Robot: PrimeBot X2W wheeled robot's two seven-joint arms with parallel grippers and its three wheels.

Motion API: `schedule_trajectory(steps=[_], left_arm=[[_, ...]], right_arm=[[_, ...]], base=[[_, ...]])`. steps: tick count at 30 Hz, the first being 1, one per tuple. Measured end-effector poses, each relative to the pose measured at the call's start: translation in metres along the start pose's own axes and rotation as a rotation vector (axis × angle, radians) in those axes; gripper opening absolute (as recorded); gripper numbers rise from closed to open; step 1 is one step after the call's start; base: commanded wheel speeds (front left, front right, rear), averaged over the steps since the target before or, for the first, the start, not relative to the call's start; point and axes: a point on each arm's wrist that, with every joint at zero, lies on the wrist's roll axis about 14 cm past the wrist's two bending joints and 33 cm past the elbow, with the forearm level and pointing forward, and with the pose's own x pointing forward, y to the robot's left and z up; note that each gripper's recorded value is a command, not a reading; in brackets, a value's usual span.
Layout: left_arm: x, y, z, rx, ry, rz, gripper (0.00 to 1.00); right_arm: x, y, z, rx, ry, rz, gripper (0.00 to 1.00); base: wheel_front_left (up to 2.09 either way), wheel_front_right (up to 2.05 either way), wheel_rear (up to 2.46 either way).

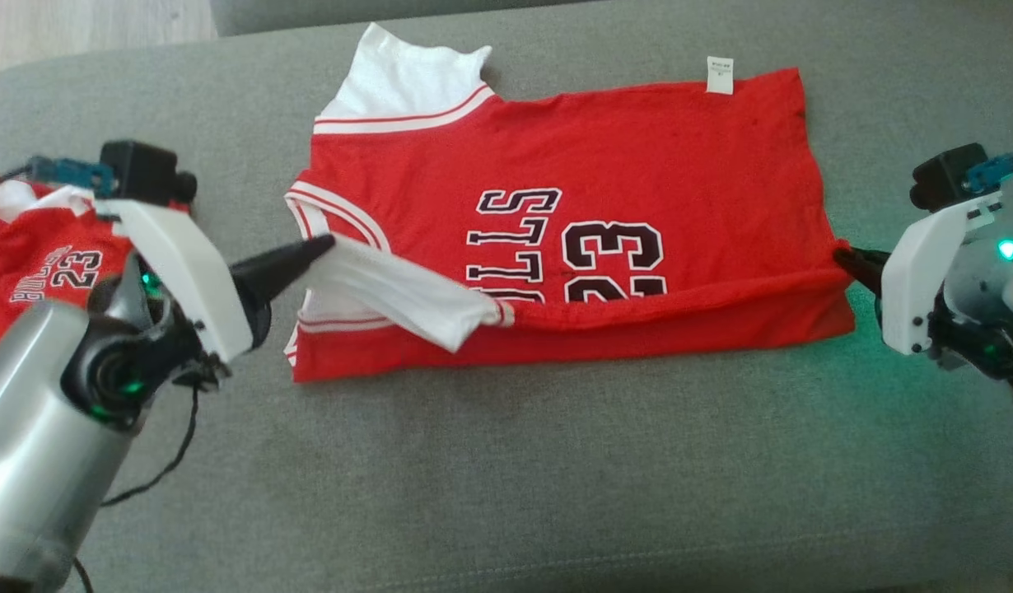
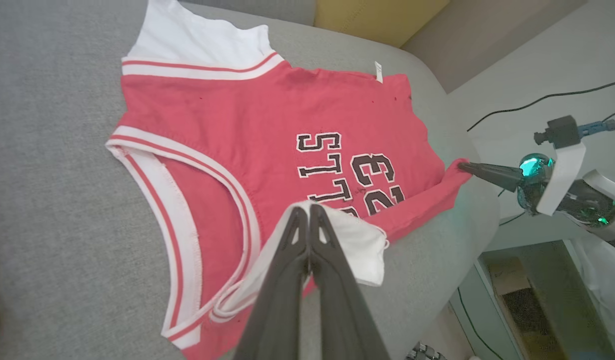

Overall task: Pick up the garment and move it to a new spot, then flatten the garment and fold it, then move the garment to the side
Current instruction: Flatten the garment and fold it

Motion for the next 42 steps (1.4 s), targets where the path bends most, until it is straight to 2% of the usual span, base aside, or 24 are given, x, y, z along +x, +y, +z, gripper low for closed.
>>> schedule_trajectory(steps=[12,13,14,15,18,24,27,31,35,38,42], left_arm=[[0.025,0.03,0.005,-0.004,0.013,0.101,0.0],[0.026,0.033,0.006,-0.003,0.005,0.116,0.0],[0.028,0.038,0.008,0.0,-0.007,0.14,0.27],[0.029,0.043,0.012,0.015,-0.024,0.17,1.0],[0.03,0.056,0.023,0.116,-0.068,0.246,1.0],[0.03,0.053,0.041,0.134,-0.212,0.259,1.0],[0.021,0.046,0.066,0.149,-0.376,0.266,1.0],[0.005,0.03,0.094,0.117,-0.615,0.261,1.0],[-0.01,0.019,0.086,0.045,-0.74,0.258,1.0],[-0.017,0.015,0.071,0.063,-0.755,0.282,1.0],[-0.028,-0.001,0.063,0.061,-0.807,0.28,1.0]], right_arm=[[0.015,0.002,0.0,0.017,-0.028,0.003,0.0],[0.016,0.001,0.002,0.019,-0.045,-0.003,0.3],[0.017,-0.002,0.005,0.024,-0.065,-0.012,1.0],[0.017,-0.005,0.009,0.031,-0.084,-0.023,1.0],[0.015,-0.018,0.025,0.048,-0.156,-0.068,1.0],[0.009,-0.023,0.041,0.07,-0.268,-0.1,1.0],[-0.003,-0.029,0.06,0.071,-0.401,-0.127,1.0],[-0.023,-0.025,0.087,0.089,-0.595,-0.131,1.0],[-0.044,-0.022,0.104,0.135,-0.707,-0.134,1.0],[-0.076,-0.034,0.129,0.212,-0.854,-0.151,1.0],[-0.102,-0.03,0.132,0.201,-0.976,-0.162,1.0]], base=[[0.0,0.0,0.0],[0.0,0.0,0.0],[0.0,0.0,0.0],[0.0,0.0,0.0],[0.0,0.0,0.0],[0.0,0.0,0.0],[0.0,0.0,0.0],[0.0,0.0,0.0],[0.0,0.0,0.0],[0.0,0.0,0.0],[0.0,0.0,0.0]])
